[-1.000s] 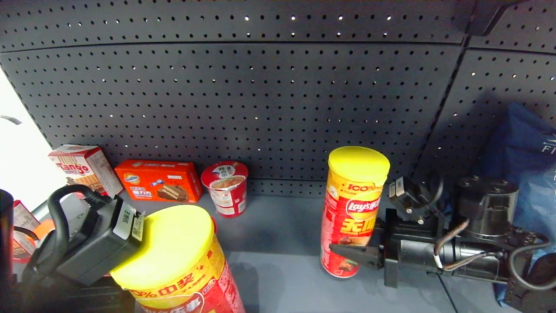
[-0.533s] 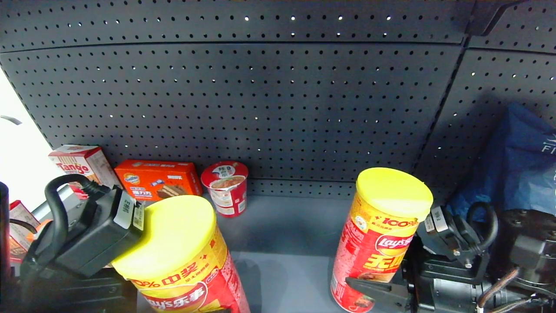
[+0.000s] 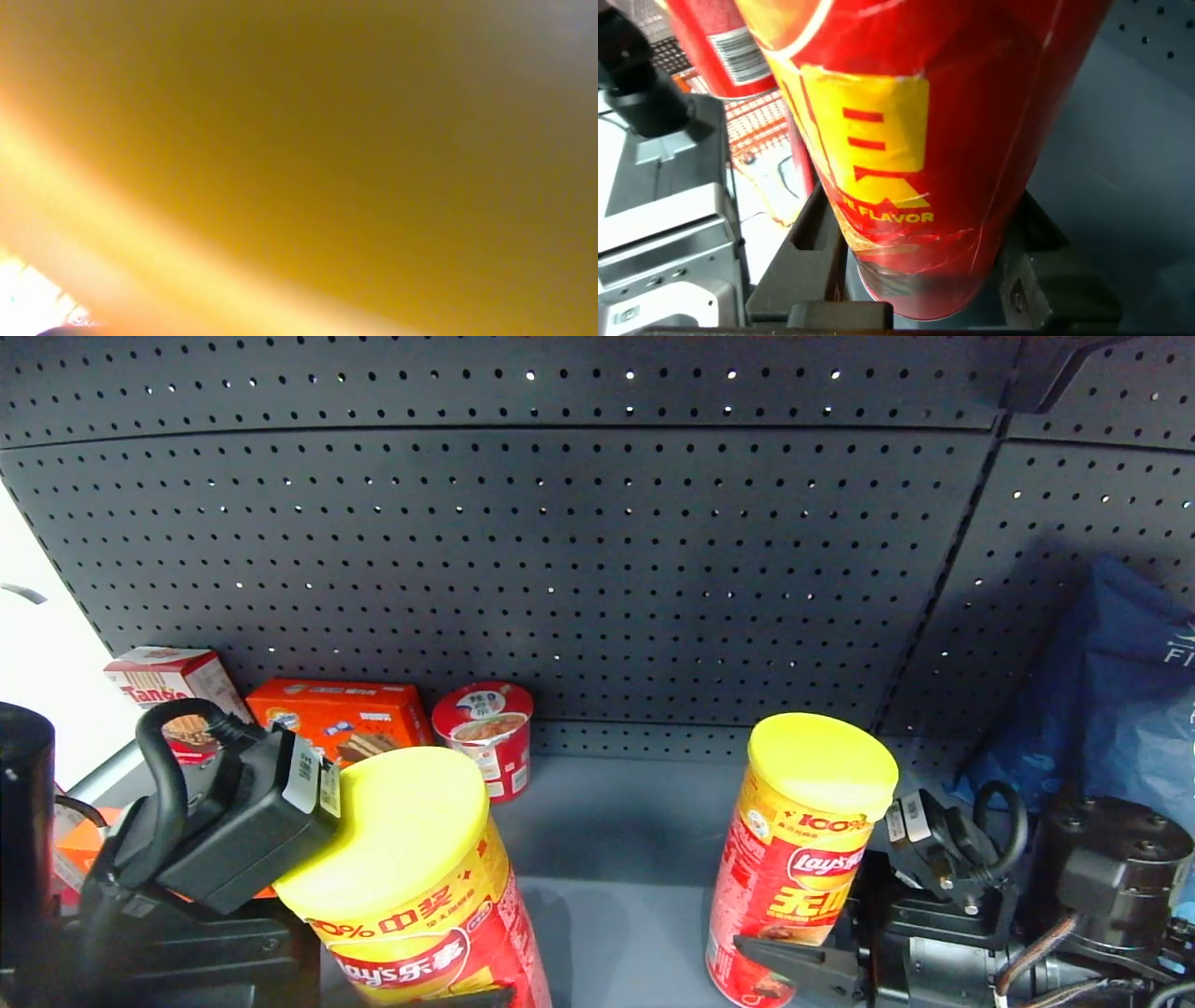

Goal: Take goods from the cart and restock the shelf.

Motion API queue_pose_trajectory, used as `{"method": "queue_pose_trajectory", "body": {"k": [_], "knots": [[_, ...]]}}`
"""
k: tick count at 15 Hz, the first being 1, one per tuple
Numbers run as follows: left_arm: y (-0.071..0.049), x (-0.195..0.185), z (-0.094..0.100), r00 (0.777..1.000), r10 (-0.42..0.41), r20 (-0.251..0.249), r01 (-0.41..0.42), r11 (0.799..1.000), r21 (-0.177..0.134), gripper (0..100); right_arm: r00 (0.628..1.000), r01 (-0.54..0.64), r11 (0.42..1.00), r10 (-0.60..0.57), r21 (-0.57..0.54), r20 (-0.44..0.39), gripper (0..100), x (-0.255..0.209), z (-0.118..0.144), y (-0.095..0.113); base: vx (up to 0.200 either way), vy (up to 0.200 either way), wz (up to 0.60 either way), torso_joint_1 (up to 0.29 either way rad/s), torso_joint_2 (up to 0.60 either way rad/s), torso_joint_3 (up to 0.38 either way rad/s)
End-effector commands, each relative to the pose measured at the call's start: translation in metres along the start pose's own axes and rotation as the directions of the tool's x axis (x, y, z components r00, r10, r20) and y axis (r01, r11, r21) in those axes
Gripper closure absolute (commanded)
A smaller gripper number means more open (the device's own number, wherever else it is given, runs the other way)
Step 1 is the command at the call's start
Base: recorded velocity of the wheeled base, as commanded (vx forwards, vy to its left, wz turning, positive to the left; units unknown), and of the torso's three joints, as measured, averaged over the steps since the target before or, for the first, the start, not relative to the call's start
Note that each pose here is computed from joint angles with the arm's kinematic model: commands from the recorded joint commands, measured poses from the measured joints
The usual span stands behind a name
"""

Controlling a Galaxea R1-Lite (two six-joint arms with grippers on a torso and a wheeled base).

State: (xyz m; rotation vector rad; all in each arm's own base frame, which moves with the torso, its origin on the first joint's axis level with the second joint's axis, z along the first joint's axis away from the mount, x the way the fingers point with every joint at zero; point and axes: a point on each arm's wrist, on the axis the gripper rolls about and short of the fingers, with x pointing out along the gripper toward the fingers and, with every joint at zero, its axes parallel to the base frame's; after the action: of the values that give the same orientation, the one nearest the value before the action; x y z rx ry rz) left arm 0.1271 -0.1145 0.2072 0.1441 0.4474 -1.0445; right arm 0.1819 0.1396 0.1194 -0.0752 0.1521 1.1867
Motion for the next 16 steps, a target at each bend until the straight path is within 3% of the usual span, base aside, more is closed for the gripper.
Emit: {"method": "queue_pose_trajectory", "body": {"k": [1,8,9,16], "knots": [[0.001,0.003,0.000,1.000,0.000,-0.009,0.000,1.000,-0.005,100,1.000,0.000,1.000,0.001,0.015,-0.026,100,0.009,-0.011,-0.005,0.000,0.000,0.00,0.000,0.00,0.000],[0.003,0.007,0.004,1.000,-0.003,-0.010,0.003,1.000,-0.005,100,0.999,0.017,1.000,-0.016,0.020,-0.039,100,0.012,-0.022,-0.013,0.000,0.000,0.00,0.000,0.00,0.000],[0.003,0.007,0.004,1.000,-0.003,-0.010,0.003,1.000,-0.005,100,0.999,0.018,1.000,-0.016,0.025,-0.047,0,0.011,-0.024,-0.011,0.000,0.000,0.00,0.000,0.00,0.000],[0.002,0.007,0.010,1.000,-0.010,0.008,0.010,1.000,0.007,100,0.999,0.035,0.999,-0.033,0.030,-0.043,0,-0.011,-0.022,-0.001,0.000,0.000,0.00,0.000,0.00,0.000]]}}
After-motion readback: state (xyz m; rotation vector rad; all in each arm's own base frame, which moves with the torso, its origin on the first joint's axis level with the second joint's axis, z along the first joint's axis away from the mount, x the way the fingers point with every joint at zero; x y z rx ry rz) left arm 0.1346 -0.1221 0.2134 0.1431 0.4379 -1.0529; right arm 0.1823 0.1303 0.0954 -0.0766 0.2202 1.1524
